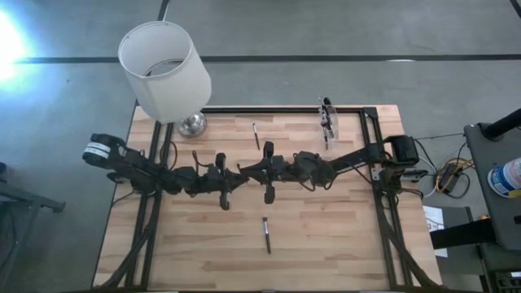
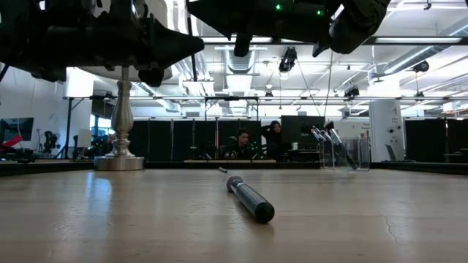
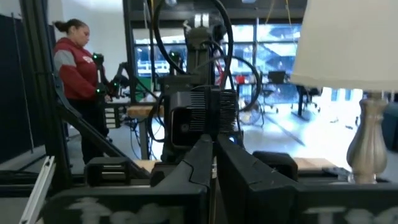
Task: Put items in baskets/containers
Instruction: Put the lash brush into the transparent organizer
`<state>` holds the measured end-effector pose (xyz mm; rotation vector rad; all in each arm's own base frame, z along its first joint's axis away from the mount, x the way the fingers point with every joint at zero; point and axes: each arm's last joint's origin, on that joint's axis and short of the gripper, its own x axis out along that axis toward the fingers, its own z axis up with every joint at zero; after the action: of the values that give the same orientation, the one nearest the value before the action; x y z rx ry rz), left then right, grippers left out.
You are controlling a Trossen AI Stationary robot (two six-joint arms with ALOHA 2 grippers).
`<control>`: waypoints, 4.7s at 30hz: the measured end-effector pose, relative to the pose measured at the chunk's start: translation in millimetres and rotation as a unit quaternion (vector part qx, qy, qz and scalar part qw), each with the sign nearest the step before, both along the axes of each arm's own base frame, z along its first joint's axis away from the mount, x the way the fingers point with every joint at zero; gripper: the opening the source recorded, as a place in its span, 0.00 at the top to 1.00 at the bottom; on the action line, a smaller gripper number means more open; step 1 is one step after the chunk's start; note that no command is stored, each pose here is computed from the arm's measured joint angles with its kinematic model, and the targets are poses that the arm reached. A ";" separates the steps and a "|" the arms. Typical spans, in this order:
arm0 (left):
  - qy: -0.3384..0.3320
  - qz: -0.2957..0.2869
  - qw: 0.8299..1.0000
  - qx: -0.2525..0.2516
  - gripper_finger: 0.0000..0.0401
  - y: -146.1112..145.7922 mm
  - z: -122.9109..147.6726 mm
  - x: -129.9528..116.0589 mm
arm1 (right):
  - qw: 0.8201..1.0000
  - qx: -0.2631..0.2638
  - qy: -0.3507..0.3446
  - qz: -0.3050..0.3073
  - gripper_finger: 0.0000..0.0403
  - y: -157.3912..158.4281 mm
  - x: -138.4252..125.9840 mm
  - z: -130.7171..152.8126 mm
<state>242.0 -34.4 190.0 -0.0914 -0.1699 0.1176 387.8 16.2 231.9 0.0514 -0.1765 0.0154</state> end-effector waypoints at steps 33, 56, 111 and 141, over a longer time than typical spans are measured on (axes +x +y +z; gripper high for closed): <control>0.107 0.276 0.955 0.022 0.97 3.0 -13.6 28.7 | 0.984 -0.011 0.094 -0.150 0.71 -12.2 -25.7 -18.5; 0.112 0.280 0.953 0.034 0.97 -3.7 -12.3 35.9 | 0.985 -0.018 0.072 -0.153 0.71 -12.9 -8.5 6.0; 0.075 0.130 0.989 -0.005 0.99 -1.7 1.4 -17.5 | 0.940 -0.051 0.189 -0.278 0.97 -39.4 -165.9 56.8; 0.088 0.128 0.988 0.003 1.00 -1.2 -1.7 -16.3 | 0.862 0.117 0.301 -0.391 0.97 -147.9 -255.5 -5.6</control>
<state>225.7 -35.6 188.3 -0.0528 -0.0052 0.3804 132.3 -131.8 226.3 0.2215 0.4431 -0.8329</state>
